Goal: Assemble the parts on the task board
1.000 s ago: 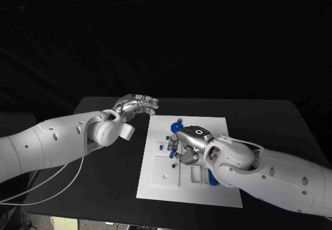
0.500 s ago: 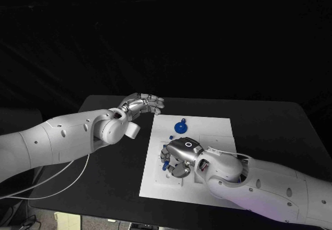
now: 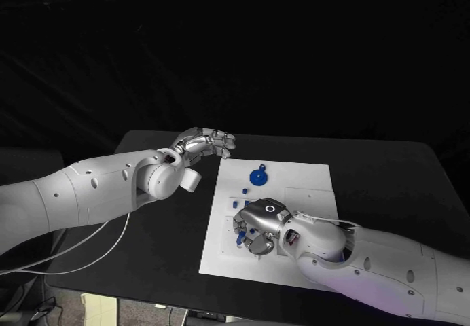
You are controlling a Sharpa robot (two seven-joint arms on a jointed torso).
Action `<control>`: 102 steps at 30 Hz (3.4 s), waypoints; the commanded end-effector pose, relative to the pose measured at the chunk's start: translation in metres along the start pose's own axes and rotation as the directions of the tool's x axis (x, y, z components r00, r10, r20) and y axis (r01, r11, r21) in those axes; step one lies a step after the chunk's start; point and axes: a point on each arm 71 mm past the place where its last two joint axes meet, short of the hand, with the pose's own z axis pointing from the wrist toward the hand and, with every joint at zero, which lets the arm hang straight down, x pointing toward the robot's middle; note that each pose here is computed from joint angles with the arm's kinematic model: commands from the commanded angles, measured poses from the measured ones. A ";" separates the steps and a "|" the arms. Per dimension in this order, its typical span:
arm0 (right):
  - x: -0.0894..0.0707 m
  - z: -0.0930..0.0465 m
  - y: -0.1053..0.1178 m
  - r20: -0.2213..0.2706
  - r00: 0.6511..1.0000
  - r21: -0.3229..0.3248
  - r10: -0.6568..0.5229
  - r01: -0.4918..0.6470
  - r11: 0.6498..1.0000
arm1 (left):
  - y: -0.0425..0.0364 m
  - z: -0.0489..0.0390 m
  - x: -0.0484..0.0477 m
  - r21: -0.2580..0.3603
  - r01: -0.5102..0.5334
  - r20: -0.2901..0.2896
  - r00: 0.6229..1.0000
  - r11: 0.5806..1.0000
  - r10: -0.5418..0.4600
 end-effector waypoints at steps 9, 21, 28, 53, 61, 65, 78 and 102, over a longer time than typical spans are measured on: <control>0.003 0.000 0.000 -0.019 0.999 -0.012 -0.028 0.028 1.000 | -0.0012 0.0010 0.0019 0.007 0.011 -0.014 1.000 1.000 -0.011; 0.008 0.001 0.004 -0.029 0.999 -0.018 -0.021 0.021 1.000 | -0.0012 0.0010 0.0019 0.007 0.012 -0.015 1.000 1.000 -0.012; 0.012 0.001 0.004 -0.038 0.999 -0.016 -0.019 0.018 1.000 | -0.0011 0.0009 0.0018 0.006 0.012 -0.016 1.000 1.000 -0.012; 0.014 0.003 0.005 -0.032 0.995 -0.017 -0.097 0.097 0.995 | -0.0011 0.0005 0.0009 0.005 0.012 -0.014 1.000 1.000 -0.011; 0.019 0.005 0.015 -0.085 0.991 -0.054 -0.101 0.096 0.994 | -0.0011 0.0011 0.0023 0.006 0.012 -0.018 1.000 1.000 -0.012; 0.023 0.005 0.018 -0.111 0.988 -0.065 -0.106 0.099 0.993 | -0.0011 0.0009 0.0016 0.005 0.012 -0.015 1.000 1.000 -0.012; 0.029 0.005 0.019 -0.128 0.985 -0.068 -0.113 0.105 0.992 | -0.0010 0.0006 0.0014 0.004 0.012 -0.015 1.000 1.000 -0.012; 0.022 0.002 0.013 -0.029 0.999 -0.055 -0.031 0.029 0.998 | -0.0007 -0.0004 -0.0005 0.001 0.011 -0.013 1.000 1.000 -0.011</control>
